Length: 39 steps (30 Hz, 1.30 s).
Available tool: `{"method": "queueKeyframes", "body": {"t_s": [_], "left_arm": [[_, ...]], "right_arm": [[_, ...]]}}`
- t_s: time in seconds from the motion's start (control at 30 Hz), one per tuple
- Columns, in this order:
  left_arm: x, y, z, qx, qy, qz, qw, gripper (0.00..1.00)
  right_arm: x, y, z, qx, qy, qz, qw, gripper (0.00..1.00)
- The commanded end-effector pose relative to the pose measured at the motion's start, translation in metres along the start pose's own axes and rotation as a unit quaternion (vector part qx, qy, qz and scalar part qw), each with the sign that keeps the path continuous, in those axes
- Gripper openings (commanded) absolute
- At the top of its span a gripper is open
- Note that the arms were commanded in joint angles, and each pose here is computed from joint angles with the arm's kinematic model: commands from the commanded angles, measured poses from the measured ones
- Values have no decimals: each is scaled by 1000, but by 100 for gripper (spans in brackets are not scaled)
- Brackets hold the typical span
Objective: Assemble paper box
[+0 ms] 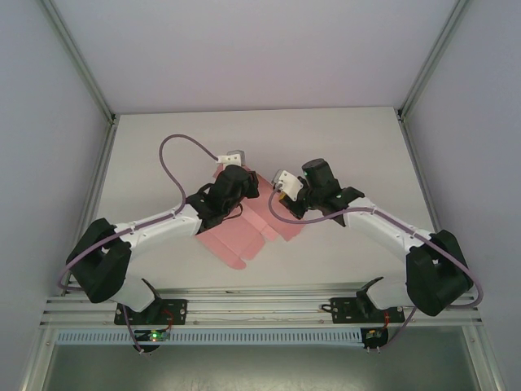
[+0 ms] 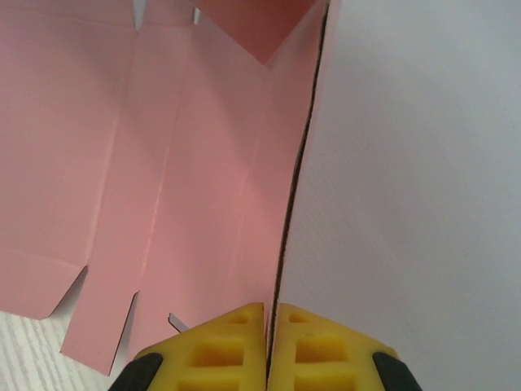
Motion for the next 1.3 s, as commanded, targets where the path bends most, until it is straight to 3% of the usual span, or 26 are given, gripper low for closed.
{"method": "queueKeyframes", "body": {"t_s": [0.0,0.1,0.17,0.33,0.37,0.4,0.53,0.63,0.73,0.93,1.1,1.27], "left_arm": [[-10,5,4,-13,23,-44,999,13],[-6,9,3,-5,12,-30,999,27],[-4,15,3,3,-4,-25,1000,46],[5,48,3,7,-50,-21,999,81],[6,57,3,7,-61,-27,998,97],[8,68,4,8,-74,-31,997,100],[23,105,5,24,-117,-15,993,100],[50,122,5,27,-121,22,992,100],[78,125,5,49,-104,18,993,100],[102,105,-1,64,-32,-117,991,100],[112,81,-7,81,-29,-113,990,99],[119,62,-7,76,-43,-121,989,89]], "right_arm": [[21,19,35,-103,43,86,990,0],[17,22,35,-105,34,81,991,0],[8,21,35,-99,23,35,994,0],[-11,16,30,-79,12,-60,995,0],[-12,14,28,-74,16,-64,995,0],[-12,13,27,-70,19,-67,995,0],[-12,12,25,-62,24,-62,996,0],[-8,12,22,-59,38,-47,996,0],[-4,12,19,-58,55,-26,996,0],[-1,11,20,-62,63,5,996,0],[-4,10,20,-62,48,18,997,0],[-6,12,20,-65,38,36,997,0]]}}
Point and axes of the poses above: each hand's point on the last joint's axis, 136 mm out from that joint toward the fingers, its own y axis back along the fingers, its own x axis along the line the jaws close on, z = x × y, the point moved 8 cm from there along y, back along the fingers, and after that the axes turned 14 degrees about -y, right-handed, at the moved point
